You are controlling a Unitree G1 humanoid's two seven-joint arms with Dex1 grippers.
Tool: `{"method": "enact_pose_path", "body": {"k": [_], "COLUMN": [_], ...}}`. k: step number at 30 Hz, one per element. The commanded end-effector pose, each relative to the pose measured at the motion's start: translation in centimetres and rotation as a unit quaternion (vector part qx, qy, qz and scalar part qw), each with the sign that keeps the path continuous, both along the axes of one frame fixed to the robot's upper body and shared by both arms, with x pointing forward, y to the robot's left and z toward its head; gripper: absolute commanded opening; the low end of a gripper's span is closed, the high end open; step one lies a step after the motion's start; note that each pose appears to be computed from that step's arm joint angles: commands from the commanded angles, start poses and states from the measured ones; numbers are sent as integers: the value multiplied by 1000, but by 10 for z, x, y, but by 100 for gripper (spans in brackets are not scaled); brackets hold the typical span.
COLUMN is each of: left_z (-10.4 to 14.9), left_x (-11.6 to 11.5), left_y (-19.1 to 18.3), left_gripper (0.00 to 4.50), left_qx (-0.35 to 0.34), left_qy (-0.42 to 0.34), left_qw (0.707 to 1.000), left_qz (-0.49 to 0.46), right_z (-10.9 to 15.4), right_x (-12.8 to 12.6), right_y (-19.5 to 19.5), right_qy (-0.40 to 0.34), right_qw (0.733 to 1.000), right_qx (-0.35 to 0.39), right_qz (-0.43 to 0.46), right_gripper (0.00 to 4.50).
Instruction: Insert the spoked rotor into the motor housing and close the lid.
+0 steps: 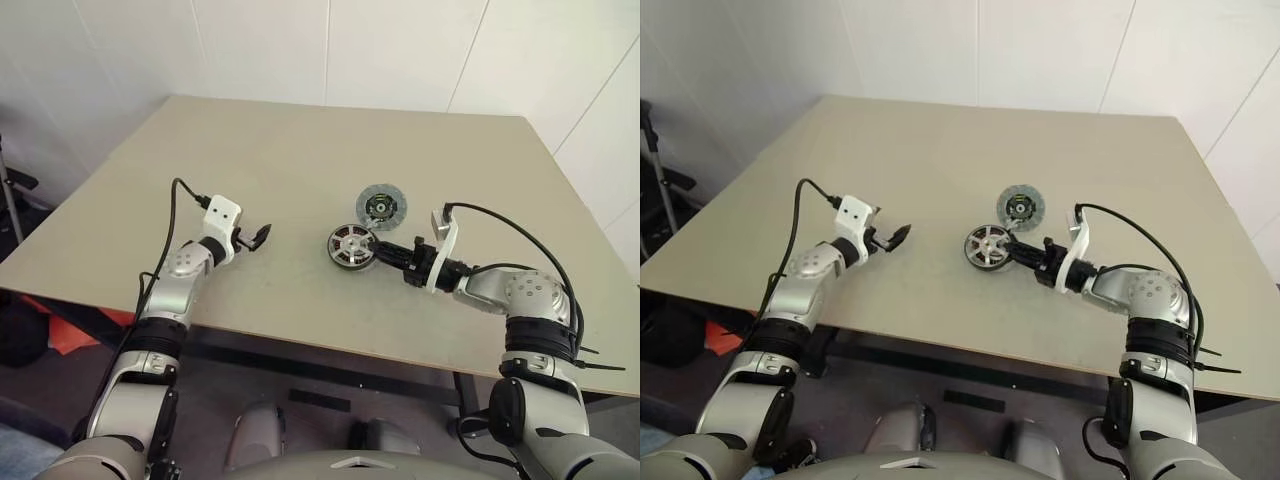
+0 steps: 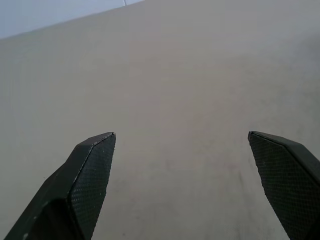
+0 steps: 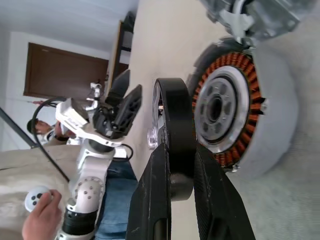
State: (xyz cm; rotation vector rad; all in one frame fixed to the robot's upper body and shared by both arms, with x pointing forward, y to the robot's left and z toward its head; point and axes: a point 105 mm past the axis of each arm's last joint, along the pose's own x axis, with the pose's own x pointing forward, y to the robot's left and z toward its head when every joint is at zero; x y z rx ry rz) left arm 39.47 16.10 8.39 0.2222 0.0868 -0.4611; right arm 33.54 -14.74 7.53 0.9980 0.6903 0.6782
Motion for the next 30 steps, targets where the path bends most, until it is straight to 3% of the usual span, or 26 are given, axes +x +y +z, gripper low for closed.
{"method": "enact_pose_path", "body": {"k": [1,16,23,30], "left_z": [18,16,15,14], "left_x": [1,-1,-1,0], "left_y": [2,3,1,1], "left_gripper": [450,450,450,450], "left_qx": [4,6,4,4], "left_qy": [-32,-30,-28,-27], "left_qw": [999,1000,1000,1000], "left_qz": [2,6,6,7], "right_z": [3,-2,24,17], "right_x": [13,19,20,16], "right_y": [-6,-11,-9,-6], "right_qy": [-14,-24,-41,-35], "right_qw": [1000,999,998,999], "right_qx": [-13,-26,39,23], "right_qz": [-22,-25,-19,-14], "right_gripper": [31,31,31,31]}}
